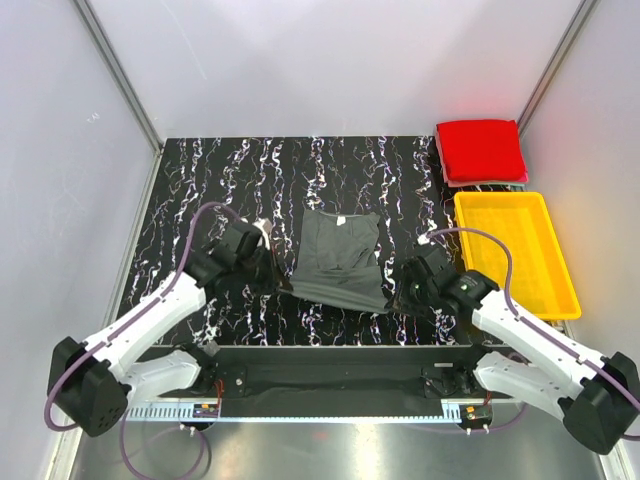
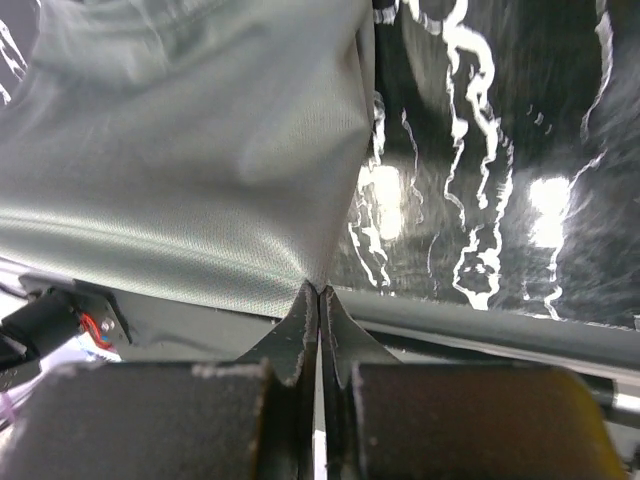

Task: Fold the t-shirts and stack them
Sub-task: Fold the tshirt

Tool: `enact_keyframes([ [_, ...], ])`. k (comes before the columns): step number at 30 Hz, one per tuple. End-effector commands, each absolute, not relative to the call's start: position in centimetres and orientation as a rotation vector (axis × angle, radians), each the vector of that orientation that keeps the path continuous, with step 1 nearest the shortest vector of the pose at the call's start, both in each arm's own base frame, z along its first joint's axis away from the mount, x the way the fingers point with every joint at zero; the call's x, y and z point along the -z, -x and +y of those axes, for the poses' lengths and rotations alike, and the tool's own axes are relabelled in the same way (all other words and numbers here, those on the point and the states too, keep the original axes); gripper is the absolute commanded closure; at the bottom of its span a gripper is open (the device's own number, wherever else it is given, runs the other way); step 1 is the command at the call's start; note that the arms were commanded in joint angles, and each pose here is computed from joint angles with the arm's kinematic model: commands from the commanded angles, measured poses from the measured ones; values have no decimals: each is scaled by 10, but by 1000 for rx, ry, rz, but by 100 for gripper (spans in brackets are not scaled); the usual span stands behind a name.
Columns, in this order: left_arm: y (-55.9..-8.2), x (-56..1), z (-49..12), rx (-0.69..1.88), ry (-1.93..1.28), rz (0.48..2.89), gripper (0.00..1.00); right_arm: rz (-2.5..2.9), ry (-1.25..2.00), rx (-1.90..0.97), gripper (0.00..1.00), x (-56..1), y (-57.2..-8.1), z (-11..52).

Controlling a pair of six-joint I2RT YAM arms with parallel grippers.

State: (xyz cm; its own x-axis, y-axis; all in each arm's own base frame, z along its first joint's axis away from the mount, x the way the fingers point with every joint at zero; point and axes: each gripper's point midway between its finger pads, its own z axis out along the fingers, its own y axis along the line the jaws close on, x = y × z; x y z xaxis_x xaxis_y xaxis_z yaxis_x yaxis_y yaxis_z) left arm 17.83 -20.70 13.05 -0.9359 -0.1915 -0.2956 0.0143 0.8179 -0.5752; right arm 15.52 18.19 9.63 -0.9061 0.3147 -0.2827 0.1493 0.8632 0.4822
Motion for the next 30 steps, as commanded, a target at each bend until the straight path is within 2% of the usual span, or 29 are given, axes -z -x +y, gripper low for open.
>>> enact_keyframes([
  [1, -207, -150, -204, 785, 138, 2595, 100, 2620, -298, -490, 100, -117, -180, 171],
  [8, -260, -176, -206, 773, 143, 2546, 100, 2556, -224, -441, 100, -147, -236, 170],
  [20, -405, -208, -211, 967, 151, 2446, 100, 2524, -117, -508, 100, -160, -371, 183],
  [22, -428, -191, -218, 1020, 142, 2475, 100, 2528, -122, -505, 100, -156, -396, 182],
  [23, -446, -203, -219, 1020, 114, 2434, 100, 2526, -126, -506, 100, -153, -405, 181],
  [25, -469, -167, -219, 1010, 162, 2506, 100, 2537, -155, -512, 99, -143, -432, 177],
  [26, -484, -173, -220, 1031, 167, 2474, 100, 2543, -153, -504, 99, -138, -440, 176],
  [27, -496, -167, -218, 1046, 184, 2463, 100, 2554, -168, -491, 95, -129, -456, 175],
  [29, -522, -153, -229, 1166, 152, 2397, 93, 2555, -194, -483, 93, -119, -475, 167],
  [30, -538, -163, -231, 1223, 169, 2341, 80, 2559, -221, -482, 93, -109, -489, 166],
])
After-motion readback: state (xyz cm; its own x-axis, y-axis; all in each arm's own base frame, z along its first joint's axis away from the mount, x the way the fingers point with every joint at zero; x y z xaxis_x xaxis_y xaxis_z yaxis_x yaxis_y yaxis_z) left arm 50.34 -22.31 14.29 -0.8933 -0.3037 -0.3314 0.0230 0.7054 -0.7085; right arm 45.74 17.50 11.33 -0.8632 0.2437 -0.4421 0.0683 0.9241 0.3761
